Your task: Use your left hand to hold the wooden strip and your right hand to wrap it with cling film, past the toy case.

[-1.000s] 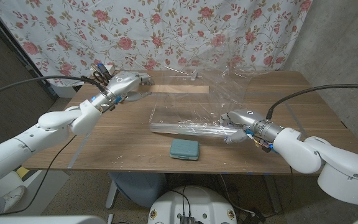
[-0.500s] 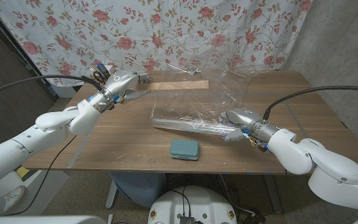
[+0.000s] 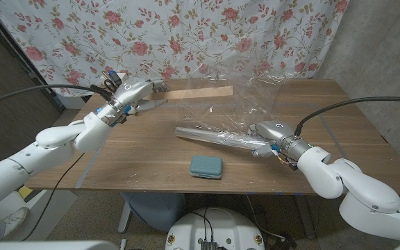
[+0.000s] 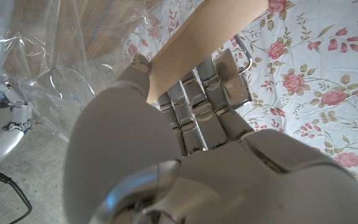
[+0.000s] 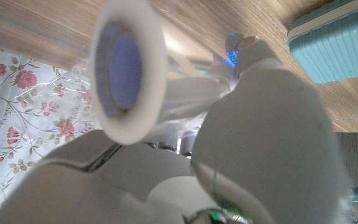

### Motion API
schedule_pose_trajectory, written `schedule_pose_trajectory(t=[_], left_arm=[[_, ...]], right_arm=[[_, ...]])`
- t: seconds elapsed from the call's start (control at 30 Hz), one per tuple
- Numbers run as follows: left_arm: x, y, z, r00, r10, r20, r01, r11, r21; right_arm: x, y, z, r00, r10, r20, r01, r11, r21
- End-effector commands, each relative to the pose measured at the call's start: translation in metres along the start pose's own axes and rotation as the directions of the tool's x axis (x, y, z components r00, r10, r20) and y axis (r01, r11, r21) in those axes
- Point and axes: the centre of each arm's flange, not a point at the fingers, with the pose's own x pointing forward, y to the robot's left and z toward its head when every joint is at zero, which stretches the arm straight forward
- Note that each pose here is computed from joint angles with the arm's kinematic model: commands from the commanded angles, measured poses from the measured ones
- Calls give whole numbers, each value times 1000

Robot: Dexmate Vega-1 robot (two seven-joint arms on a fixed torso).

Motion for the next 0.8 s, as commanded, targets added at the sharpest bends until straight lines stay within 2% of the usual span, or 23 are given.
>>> schedule_pose_trajectory(t=[0.03, 0.23, 0.43, 0.57, 0.8], left_arm=[[-10, 0, 8, 1000, 22, -1, -22, 1000, -22], [-15, -2, 9, 1000, 30, -6, -30, 999, -32], [-20, -3, 9, 999, 35, -14, -35, 999, -37], [-22, -5, 9, 999, 34, -16, -34, 999, -41], [-25, -12, 9, 999, 29, -19, -30, 998, -49]], right_arm=[[-3, 3, -9, 996, -40, -82, 37, 999, -37], [-3, 1, -16, 984, -106, -142, 99, 994, -56], [-4, -5, -16, 971, -164, -176, 157, 986, -54], [-3, -7, -15, 964, -193, -182, 182, 981, -72], [2, -16, -14, 965, -201, -169, 189, 978, -84]])
